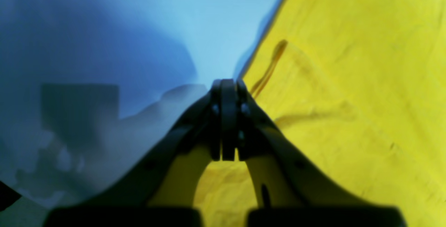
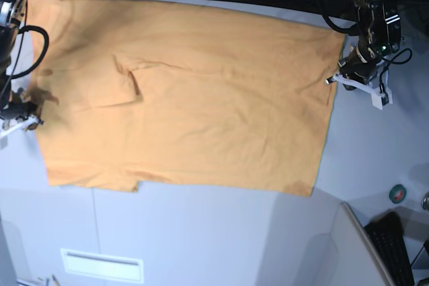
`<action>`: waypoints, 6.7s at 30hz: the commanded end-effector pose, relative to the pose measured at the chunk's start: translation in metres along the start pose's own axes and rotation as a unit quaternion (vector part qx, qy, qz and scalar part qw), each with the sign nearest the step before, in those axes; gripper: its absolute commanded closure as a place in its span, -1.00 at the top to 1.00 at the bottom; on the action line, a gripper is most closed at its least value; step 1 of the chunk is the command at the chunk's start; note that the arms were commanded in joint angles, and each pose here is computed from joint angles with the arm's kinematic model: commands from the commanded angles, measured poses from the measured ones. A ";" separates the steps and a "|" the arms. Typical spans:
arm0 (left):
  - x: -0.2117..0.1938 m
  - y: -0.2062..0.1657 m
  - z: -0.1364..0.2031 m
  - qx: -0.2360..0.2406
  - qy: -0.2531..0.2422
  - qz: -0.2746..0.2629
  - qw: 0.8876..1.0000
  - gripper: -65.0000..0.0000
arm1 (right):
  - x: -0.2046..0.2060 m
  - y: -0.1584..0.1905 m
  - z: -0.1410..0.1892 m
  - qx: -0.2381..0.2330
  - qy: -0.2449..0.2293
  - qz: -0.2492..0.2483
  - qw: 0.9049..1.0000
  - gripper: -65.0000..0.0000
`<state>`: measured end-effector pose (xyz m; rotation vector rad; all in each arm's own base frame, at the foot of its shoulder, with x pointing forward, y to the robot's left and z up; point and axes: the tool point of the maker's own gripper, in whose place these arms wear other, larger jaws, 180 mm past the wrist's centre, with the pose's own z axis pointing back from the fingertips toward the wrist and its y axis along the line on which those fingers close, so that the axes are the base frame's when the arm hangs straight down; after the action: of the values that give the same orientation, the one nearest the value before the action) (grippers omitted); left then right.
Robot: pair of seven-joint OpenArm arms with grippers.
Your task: Layout the t-shirt on the table in an organized manner, then fold the t-shirt properly
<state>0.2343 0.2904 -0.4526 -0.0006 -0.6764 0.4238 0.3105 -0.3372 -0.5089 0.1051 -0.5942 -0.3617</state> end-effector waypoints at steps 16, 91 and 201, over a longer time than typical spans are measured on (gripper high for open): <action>0.022 0.018 0.006 0.017 -0.031 0.011 0.999 -1.00 | 0.022 0.015 0.021 0.007 -0.013 0.060 0.998 -1.00; 0.031 0.032 0.001 0.030 -0.031 0.009 0.999 -1.00 | 0.037 0.065 0.015 0.063 0.009 -0.033 0.997 -1.00; 0.063 -0.061 -0.006 -0.059 0.065 -0.103 0.991 -1.00 | 0.031 0.068 0.009 0.067 0.009 -0.039 0.997 -1.00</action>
<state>0.2984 0.2543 -0.4200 -0.0788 -0.5370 0.1860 0.3329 -0.2726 -0.4890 0.2709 -0.5330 -0.4020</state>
